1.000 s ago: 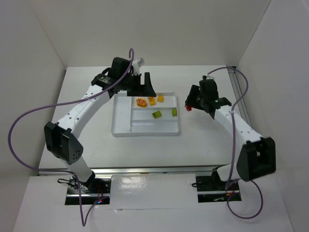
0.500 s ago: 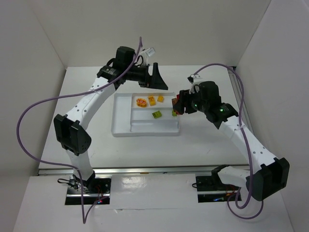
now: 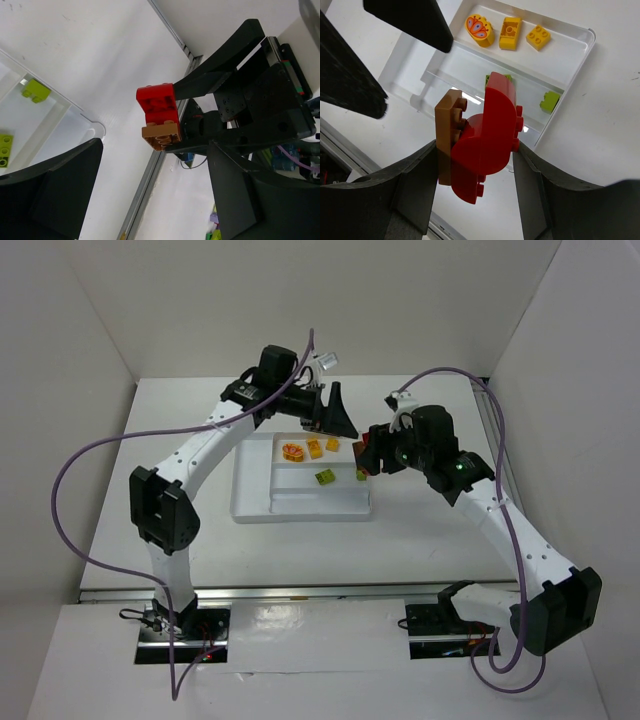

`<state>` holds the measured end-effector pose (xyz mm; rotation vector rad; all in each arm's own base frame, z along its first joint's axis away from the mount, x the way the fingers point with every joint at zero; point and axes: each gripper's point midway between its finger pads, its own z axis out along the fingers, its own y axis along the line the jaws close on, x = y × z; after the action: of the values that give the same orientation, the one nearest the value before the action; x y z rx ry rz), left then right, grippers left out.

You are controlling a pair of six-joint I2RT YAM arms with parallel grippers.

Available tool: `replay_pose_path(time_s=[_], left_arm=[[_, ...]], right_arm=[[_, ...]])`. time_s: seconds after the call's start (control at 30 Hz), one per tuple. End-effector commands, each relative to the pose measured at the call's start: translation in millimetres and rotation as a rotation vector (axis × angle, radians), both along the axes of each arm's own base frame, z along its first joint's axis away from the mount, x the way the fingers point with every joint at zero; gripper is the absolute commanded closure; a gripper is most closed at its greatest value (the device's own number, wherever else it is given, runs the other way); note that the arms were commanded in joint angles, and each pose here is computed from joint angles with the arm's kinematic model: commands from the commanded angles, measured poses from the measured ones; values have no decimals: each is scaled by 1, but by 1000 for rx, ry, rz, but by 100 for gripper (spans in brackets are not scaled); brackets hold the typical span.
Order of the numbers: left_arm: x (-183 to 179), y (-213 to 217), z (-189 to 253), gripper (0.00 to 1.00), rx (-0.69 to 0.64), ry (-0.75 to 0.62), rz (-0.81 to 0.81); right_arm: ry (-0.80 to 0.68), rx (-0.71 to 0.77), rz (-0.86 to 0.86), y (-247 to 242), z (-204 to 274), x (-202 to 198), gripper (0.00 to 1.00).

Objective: Sort the legos into containers by color

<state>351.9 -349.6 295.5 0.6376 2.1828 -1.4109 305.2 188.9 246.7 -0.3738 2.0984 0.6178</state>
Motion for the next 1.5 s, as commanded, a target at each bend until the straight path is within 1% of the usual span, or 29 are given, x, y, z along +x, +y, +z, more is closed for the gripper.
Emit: replay_pose_path(time_s=[0.0, 0.03, 0.13, 0.23, 0.33, 0.37, 0.4, 0.5, 0.57, 0.6, 0.63, 0.73, 0.8, 0.83, 0.87, 0.9, 0.97, 1.0, 1.03, 1.1, 1.13, 1.17, 1.2, 1.23, 1.33, 1.37, 1.4, 1.47], left_arm=[[-9, -14, 4, 4, -53, -19, -83], [-10, -15, 0, 4, -55, 6, -90], [-16, -24, 4, 4, -66, 8, -115], [-15, -31, -5, 4, -55, 40, -111], [-13, -30, -14, 10, -36, 69, -95], [-17, -33, -18, 12, -30, 80, -103], [-19, -33, -17, 16, -35, 92, -107], [-20, -33, -15, 22, -39, 84, -108], [-20, -33, -15, 23, -39, 84, -108], [-20, -33, -15, 26, -39, 84, -108], [-20, -33, -15, 30, -39, 84, -108], [-21, -32, -11, 39, -44, 76, -108], [-22, -31, -12, 52, -40, 93, -104], [-22, -31, -12, 57, -40, 93, -104], [-22, -32, -9, 59, -44, 85, -105], [-21, -31, -10, 65, -36, 90, -97], [-22, -31, -7, 73, -35, 82, -100], [-22, -30, -5, 80, -35, 82, -100], [-22, -30, -5, 90, -35, 82, -100], [-17, -34, -9, 100, -33, 86, -100], [-13, -32, -10, 100, -38, 92, -101], [-10, -34, -12, 100, -38, 92, -101], [-8, -36, -20, 100, -31, 116, -107], [-5, -38, -15, 100, -38, 101, -108], [7, -33, -13, 100, -44, 93, -89], [9, -34, -18, 100, -38, 103, -88], [10, -35, -14, 100, -44, 91, -89], [20, -29, -21, 100, -43, 99, -79]], right_arm=[[-80, 36, 36, 8, 31, 2, 54], [-80, 36, 36, 8, 31, 2, 54], [-92, 41, 36, 9, 33, 3, 54], [-92, 41, 36, 9, 31, 4, 54], [-91, 41, 45, 12, 31, 2, 54], [-91, 41, 45, 12, 31, 2, 54], [-91, 41, 45, 12, 31, 2, 54], [-93, 37, 35, 10, 30, 3, 54], [-92, 23, 31, 9, 26, 4, 54], [-92, 23, 31, 9, 26, 4, 54], [-94, 19, 23, 7, 26, 5, 54], [-97, 14, 12, 6, 24, 7, 54], [-92, 4, -3, 3, 19, 8, 54], [-84, 0, -3, 4, 16, 9, 54], [-77, -9, -12, 2, 12, 10, 54], [-79, -14, -21, 1, 11, 11, 54], [-79, -14, -22, 1, 11, 11, 54], [-62, -11, -26, 2, 7, 12, 49], [-72, -7, -26, 2, 12, 13, 43], [-36, -24, -26, 3, 1, 14, 34], [-38, -28, -34, 1, 0, 15, 31], [-33, -22, -38, 2, 0, 15, 26], [-35, -26, -47, 0, 0, 16, 19], [-46, -26, -56, -1, 2, 18, 10], [-51, -19, -68, -2, 5, 18, 9], [-51, -19, -68, -2, 5, 18, 7], [-50, -20, -68, -3, 6, 16, 7], [-62, -14, -69, -4, 11, 14, 7]])
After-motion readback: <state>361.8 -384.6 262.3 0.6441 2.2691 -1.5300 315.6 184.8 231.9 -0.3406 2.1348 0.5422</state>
